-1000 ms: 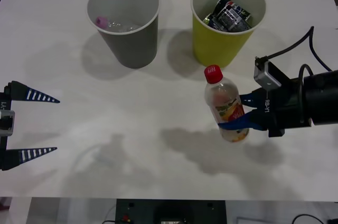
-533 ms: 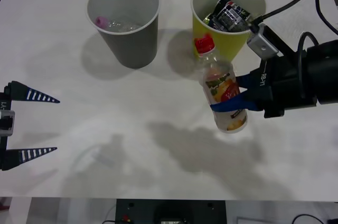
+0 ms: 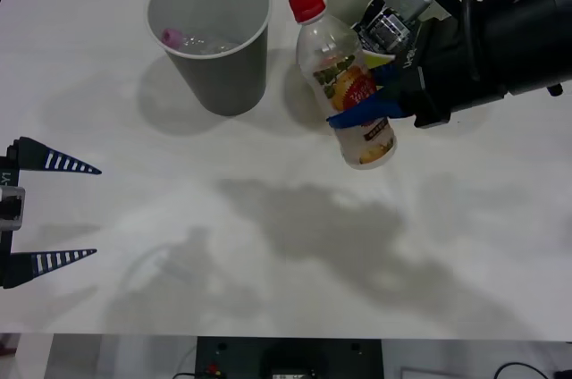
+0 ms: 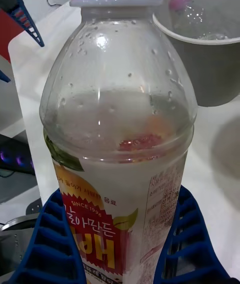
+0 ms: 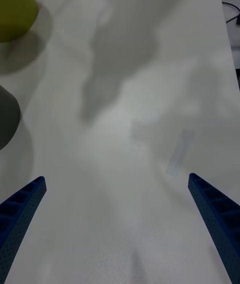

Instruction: Put the can into the green bin and the plastic bottle into the gray bin

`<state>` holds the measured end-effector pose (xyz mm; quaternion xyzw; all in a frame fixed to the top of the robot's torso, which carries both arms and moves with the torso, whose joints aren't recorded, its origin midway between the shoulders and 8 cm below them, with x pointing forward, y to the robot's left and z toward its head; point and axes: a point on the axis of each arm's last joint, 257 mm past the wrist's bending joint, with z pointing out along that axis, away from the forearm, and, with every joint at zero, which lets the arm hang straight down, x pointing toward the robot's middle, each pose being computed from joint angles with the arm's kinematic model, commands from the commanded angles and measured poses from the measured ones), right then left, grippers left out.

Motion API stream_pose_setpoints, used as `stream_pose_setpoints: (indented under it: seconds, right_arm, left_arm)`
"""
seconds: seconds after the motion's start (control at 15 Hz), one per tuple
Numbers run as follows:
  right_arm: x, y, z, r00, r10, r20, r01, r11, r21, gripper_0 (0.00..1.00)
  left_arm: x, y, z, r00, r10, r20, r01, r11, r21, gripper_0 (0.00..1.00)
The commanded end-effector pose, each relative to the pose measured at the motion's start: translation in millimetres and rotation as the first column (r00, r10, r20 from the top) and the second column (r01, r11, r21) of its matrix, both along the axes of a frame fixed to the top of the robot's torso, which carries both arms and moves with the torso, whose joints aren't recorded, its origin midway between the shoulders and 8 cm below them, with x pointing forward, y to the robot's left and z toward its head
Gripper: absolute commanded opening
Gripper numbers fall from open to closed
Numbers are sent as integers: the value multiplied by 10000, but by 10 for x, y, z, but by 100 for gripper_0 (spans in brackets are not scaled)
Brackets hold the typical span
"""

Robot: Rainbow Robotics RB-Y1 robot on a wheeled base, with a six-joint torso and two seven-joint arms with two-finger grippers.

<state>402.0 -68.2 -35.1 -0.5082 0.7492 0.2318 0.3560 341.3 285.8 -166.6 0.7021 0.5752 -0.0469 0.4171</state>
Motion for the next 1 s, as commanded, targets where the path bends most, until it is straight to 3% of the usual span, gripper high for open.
stream_pose_setpoints:
  seconds: [0.07, 0.27, 0.47, 1.0]
  right_arm:
    - [186, 158, 160, 9999, 102, 136, -94, 9986, -514, 0]
    - [408, 407, 329, 9987, 226, 463, -178, 9948, -1000, 0]
    - [703, 695, 561, 9980, 43, 625, 28, 9936, -1131, 0]
    - [1541, 1558, 950, 9898, -1252, 673, 1303, 9884, -776, 0]
  left_arm:
    - [0, 0, 0, 10000, 0, 0, 0, 10000, 0, 98]
    - [0, 0, 0, 10000, 0, 0, 0, 10000, 0, 98]
    - [0, 0, 0, 10000, 0, 0, 0, 10000, 0, 98]
    - [0, 0, 0, 10000, 0, 0, 0, 10000, 0, 98]
